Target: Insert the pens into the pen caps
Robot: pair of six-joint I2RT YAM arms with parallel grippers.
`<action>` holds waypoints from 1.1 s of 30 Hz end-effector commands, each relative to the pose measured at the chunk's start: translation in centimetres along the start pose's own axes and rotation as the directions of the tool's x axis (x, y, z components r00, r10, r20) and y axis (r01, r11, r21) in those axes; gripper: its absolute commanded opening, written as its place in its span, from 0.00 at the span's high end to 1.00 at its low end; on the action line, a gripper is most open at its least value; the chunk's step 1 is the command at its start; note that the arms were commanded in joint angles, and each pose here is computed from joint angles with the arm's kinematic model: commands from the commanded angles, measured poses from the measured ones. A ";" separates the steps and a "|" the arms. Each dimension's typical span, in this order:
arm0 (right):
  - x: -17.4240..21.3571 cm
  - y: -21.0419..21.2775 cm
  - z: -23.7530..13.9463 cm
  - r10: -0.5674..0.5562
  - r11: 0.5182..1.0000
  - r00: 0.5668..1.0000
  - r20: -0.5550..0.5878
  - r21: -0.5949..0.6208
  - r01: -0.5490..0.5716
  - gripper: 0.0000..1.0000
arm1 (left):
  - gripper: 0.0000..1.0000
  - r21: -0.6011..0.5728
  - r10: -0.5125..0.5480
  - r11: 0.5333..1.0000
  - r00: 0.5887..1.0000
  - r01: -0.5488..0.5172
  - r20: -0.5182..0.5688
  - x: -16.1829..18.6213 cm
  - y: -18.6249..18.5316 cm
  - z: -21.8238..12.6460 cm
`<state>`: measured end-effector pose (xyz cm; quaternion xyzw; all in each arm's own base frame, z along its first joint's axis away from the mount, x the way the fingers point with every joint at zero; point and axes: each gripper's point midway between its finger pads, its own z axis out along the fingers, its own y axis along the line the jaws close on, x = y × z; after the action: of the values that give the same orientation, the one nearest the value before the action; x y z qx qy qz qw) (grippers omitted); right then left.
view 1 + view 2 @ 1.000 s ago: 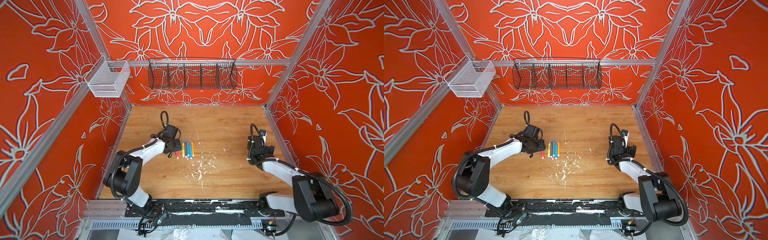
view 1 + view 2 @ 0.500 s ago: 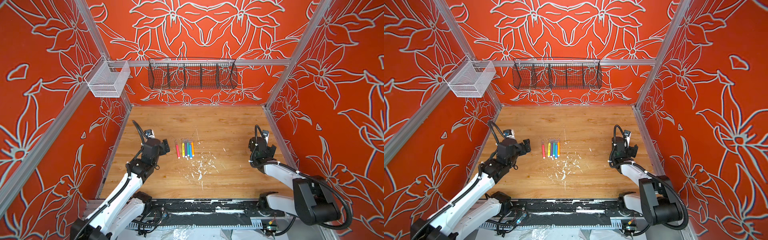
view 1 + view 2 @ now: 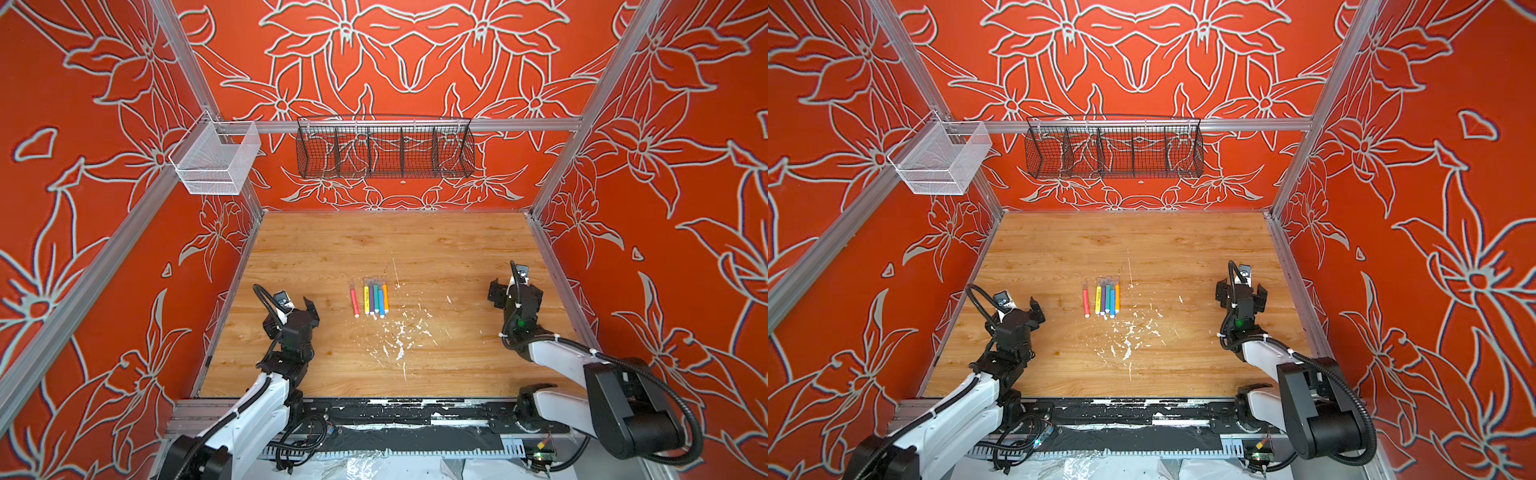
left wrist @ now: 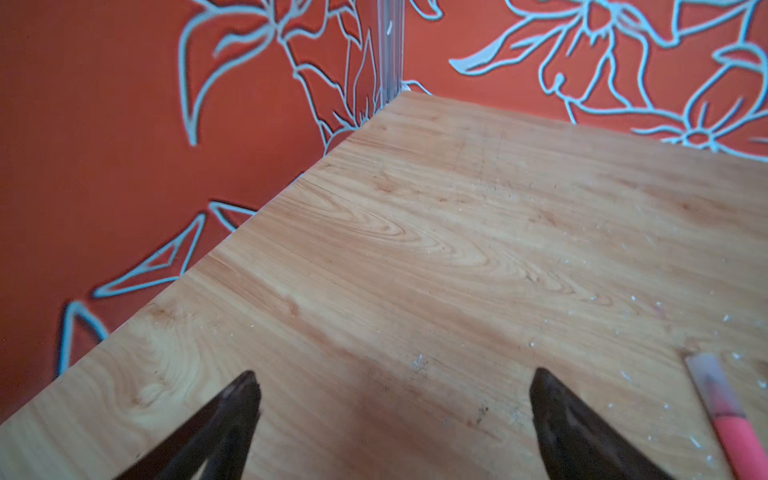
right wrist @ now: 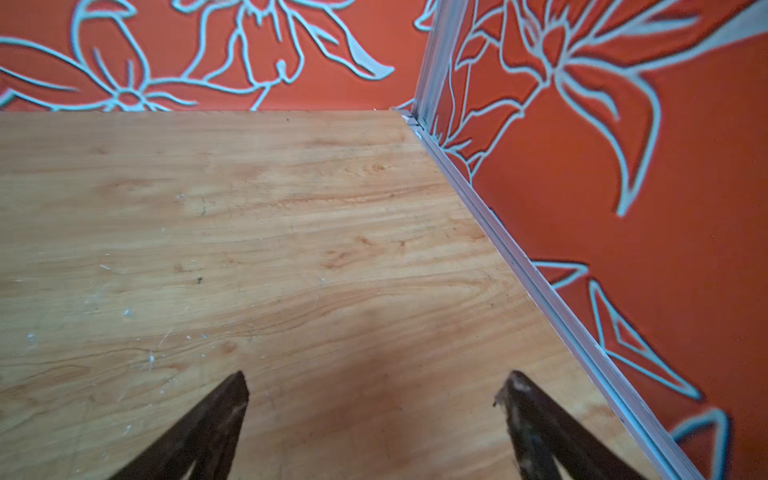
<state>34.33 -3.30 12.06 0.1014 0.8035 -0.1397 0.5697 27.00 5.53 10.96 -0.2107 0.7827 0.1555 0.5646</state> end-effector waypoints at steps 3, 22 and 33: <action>0.2 2.2 0.7 -0.052 0.993 0.998 0.046 -0.105 0.057 0.02 | 0.02 0.046 -0.045 0.998 0.994 0.040 0.102 -3.3 -1.4 0.6; 1.4 2.5 1.6 -0.011 0.980 1.000 0.025 -0.196 0.015 0.03 | 0.03 0.279 0.122 0.954 0.992 -0.114 -0.011 -0.2 -6.8 6.2; 1.4 3.8 2.6 -0.040 0.967 0.999 -0.013 -0.253 0.036 0.03 | 0.03 0.255 0.075 0.965 0.995 -0.057 -0.065 -0.3 -5.9 7.2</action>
<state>36.87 -0.44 9.42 0.0133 0.8184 -0.0430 0.5728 35.76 4.25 8.49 -0.1177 0.8262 0.0765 0.5456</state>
